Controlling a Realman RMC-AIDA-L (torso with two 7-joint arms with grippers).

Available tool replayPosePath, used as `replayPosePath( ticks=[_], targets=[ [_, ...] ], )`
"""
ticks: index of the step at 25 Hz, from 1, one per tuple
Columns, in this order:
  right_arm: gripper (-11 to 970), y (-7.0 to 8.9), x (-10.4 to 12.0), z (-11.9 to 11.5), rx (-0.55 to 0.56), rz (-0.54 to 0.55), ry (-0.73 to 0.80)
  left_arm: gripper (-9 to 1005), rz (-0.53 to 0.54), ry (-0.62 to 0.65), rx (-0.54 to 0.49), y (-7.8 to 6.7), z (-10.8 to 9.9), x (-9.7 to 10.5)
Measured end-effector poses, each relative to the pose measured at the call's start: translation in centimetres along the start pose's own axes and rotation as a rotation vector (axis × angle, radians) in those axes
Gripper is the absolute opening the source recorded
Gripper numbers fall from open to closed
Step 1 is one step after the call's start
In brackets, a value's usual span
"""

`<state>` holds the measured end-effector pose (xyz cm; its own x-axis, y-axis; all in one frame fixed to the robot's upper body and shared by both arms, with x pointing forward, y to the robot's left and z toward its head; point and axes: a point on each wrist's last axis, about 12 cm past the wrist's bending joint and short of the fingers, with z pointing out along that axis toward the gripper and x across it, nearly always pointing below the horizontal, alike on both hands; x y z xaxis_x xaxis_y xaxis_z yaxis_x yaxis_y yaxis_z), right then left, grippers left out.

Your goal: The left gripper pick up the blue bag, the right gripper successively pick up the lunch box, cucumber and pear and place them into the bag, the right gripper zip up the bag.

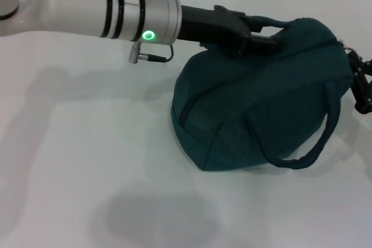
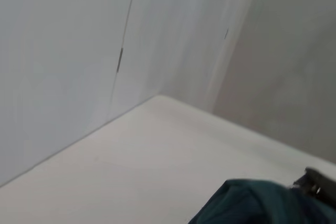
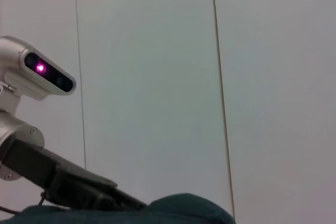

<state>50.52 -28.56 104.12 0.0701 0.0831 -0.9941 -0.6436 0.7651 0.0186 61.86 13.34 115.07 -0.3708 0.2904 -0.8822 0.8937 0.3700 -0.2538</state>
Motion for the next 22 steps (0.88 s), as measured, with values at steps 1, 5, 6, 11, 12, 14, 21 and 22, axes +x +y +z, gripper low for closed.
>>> replayPosePath(
  ticks=[1,5,6,11,12,14,21,22],
  targets=[
    [17,0.0,0.0,0.0,0.000,0.000,0.000,434,0.009,0.015,0.000,-0.1,0.3,0.1],
    [17,0.0,0.0,0.0,-0.003,0.000,-0.004,697,0.034,0.034,0.001,-0.3,0.6,0.2],
    [17,0.1,0.0,0.0,-0.003,0.000,-0.004,665,0.042,0.036,0.001,-0.3,0.6,0.2],
    [17,0.2,-0.1,0.2,-0.010,0.002,-0.009,506,0.116,0.042,0.004,-0.4,0.4,0.5],
    [17,0.3,-0.1,0.4,-0.021,0.004,-0.014,459,0.129,0.043,0.004,-0.4,0.4,0.7],
    [18,0.4,-0.2,0.5,-0.027,0.004,-0.016,366,0.140,0.042,0.002,-0.3,0.2,1.1],
    [18,1.4,-0.5,1.8,-0.100,0.019,-0.038,183,0.175,0.027,-0.037,0.1,-1.3,1.1],
    [18,1.9,-0.5,2.3,-0.134,0.021,-0.041,165,0.184,0.018,-0.050,0.2,-1.9,1.1]
  ],
)
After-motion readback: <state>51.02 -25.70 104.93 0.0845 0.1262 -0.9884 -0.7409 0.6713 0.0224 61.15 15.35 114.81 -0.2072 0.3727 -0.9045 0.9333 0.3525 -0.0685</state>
